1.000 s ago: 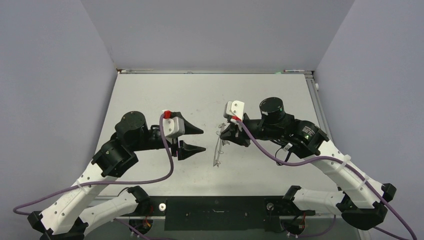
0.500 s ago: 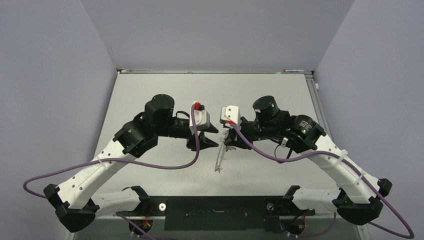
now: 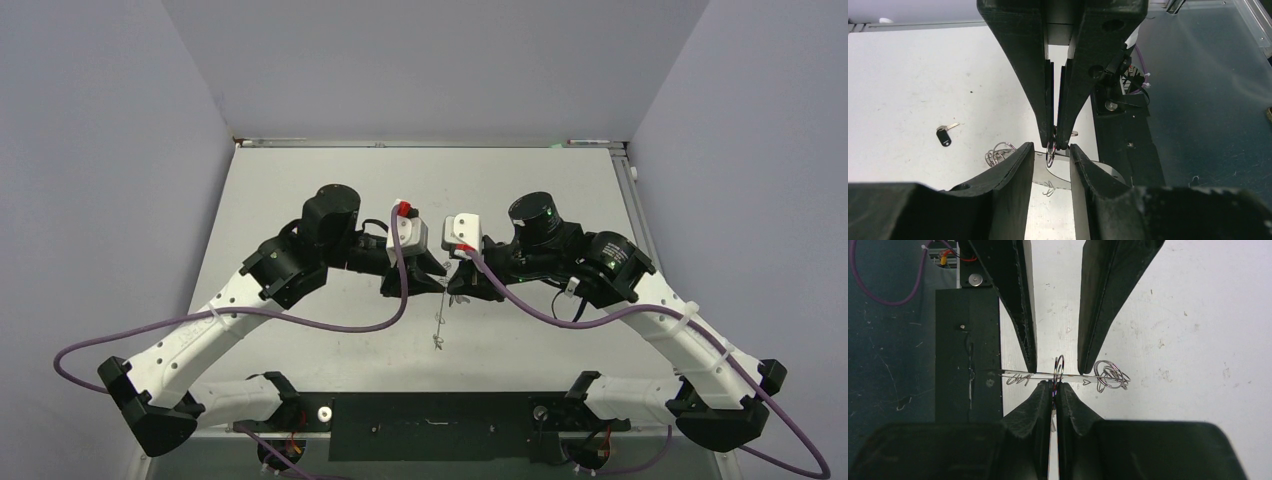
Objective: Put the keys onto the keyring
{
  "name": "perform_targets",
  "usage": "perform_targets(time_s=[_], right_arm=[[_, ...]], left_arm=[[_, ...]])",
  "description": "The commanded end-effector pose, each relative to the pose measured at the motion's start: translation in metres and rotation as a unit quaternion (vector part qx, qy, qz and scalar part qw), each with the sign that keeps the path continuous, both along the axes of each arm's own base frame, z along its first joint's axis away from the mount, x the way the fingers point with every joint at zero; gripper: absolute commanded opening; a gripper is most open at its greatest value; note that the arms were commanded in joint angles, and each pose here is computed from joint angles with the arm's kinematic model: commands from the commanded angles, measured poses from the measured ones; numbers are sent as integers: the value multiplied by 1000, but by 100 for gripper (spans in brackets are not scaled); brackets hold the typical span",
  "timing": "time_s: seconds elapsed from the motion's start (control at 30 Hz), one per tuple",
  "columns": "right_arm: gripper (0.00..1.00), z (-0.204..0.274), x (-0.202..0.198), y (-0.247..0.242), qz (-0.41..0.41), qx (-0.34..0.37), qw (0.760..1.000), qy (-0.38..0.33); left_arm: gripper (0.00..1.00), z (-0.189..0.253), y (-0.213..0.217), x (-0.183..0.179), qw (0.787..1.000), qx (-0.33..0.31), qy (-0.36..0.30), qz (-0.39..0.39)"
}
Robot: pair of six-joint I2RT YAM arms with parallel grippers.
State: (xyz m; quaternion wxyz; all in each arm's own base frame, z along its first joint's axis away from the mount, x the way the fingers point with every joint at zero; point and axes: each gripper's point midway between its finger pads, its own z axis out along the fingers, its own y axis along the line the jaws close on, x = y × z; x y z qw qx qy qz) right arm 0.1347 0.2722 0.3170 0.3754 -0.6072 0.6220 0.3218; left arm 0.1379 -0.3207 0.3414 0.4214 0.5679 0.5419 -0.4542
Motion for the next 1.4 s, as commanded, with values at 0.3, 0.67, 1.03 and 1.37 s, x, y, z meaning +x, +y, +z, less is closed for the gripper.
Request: perform_targets(time_s=[0.3,0.67,1.03,1.37], right_arm=[[5,27,-4,5,18,54,998,-37],[5,27,-4,6,19,57,998,-35],[5,32,-5,6,18,74,996,-45],[59,60,11,-12,-81,146,982,-91]], left_arm=[[16,16,-8,-6,999,-35,-11,-24],[11,13,-10,-9,999,-36,-4,-30],[0,10,-12,-8,999,-34,7,-29],[0,40,-4,-6,988,-153,19,-2]])
